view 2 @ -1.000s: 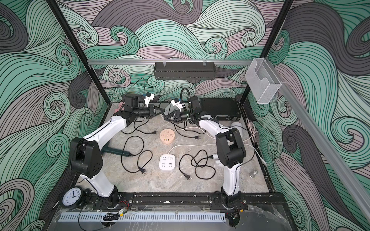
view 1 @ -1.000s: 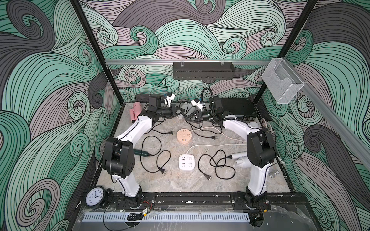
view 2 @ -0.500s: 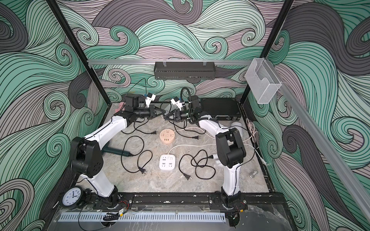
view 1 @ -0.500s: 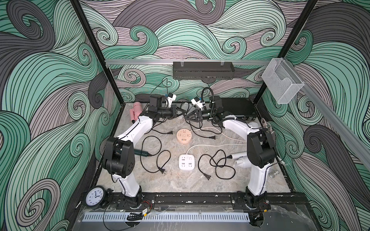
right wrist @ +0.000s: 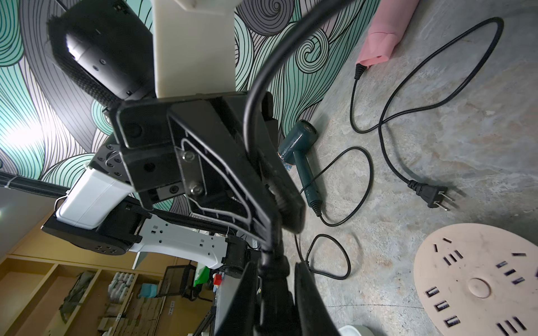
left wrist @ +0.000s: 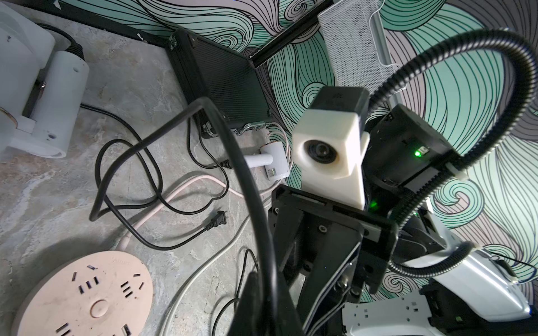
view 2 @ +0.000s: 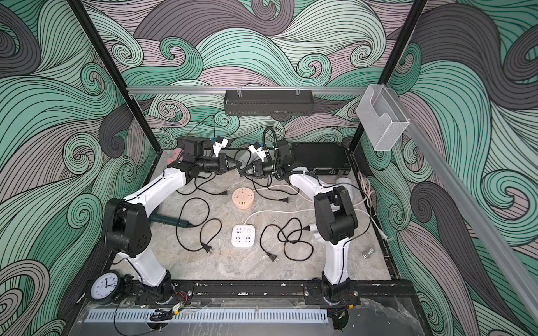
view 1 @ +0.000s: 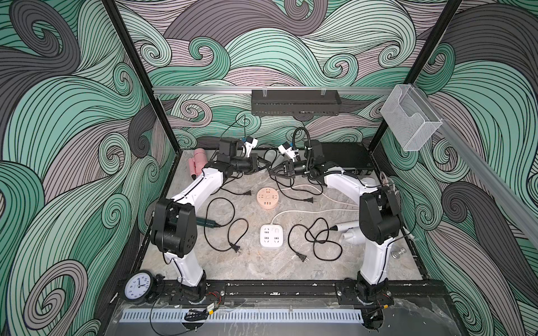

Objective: Charge the blow dryers
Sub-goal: Pick up the plug from the center of the board.

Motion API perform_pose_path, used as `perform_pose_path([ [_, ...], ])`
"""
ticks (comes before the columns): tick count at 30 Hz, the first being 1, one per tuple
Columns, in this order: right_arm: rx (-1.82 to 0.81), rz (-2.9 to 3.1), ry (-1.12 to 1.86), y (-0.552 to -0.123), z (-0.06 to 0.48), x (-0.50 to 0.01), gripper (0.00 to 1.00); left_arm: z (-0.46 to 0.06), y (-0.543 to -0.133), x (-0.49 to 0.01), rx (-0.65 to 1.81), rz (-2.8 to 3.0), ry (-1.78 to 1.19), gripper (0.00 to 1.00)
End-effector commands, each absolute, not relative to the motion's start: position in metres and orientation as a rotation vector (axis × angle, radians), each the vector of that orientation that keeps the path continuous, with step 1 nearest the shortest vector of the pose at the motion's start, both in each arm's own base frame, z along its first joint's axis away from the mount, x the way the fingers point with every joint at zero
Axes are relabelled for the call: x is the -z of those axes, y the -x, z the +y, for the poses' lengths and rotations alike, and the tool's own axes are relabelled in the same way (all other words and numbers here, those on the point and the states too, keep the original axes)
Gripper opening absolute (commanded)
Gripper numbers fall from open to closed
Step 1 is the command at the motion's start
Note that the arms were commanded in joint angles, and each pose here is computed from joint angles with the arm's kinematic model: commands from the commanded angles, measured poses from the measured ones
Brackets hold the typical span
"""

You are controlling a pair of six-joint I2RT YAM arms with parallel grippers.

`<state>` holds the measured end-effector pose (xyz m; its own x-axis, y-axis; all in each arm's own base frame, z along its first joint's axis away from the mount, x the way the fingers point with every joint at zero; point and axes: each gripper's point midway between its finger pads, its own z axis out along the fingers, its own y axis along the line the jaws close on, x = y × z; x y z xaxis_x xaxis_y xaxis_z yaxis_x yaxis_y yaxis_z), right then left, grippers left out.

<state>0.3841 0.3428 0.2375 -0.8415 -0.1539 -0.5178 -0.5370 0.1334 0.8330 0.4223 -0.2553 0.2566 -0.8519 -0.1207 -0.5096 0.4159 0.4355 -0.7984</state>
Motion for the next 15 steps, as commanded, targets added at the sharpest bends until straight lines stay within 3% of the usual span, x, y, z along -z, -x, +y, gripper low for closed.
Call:
perform_pose_path([
  [1,-1.667,2.073,0.713,-0.381,0.341,-0.255,0.09,-0.259,-0.427,-0.271,1.424,2.176,-0.273,0.26],
  [2,-1.634,2.071,0.716,-0.381,0.341,-0.255,0.09,-0.258,-0.427,-0.270,1.424,2.196,-0.258,0.38],
  [4,-1.528,2.090,0.726,-0.381,0.338,-0.254,0.08,-0.257,-0.424,-0.264,1.420,2.273,-0.228,0.48],
  [15,-1.008,2.016,0.783,-0.382,0.326,-0.252,0.07,-0.259,-0.392,-0.243,1.548,2.545,-0.188,0.52],
])
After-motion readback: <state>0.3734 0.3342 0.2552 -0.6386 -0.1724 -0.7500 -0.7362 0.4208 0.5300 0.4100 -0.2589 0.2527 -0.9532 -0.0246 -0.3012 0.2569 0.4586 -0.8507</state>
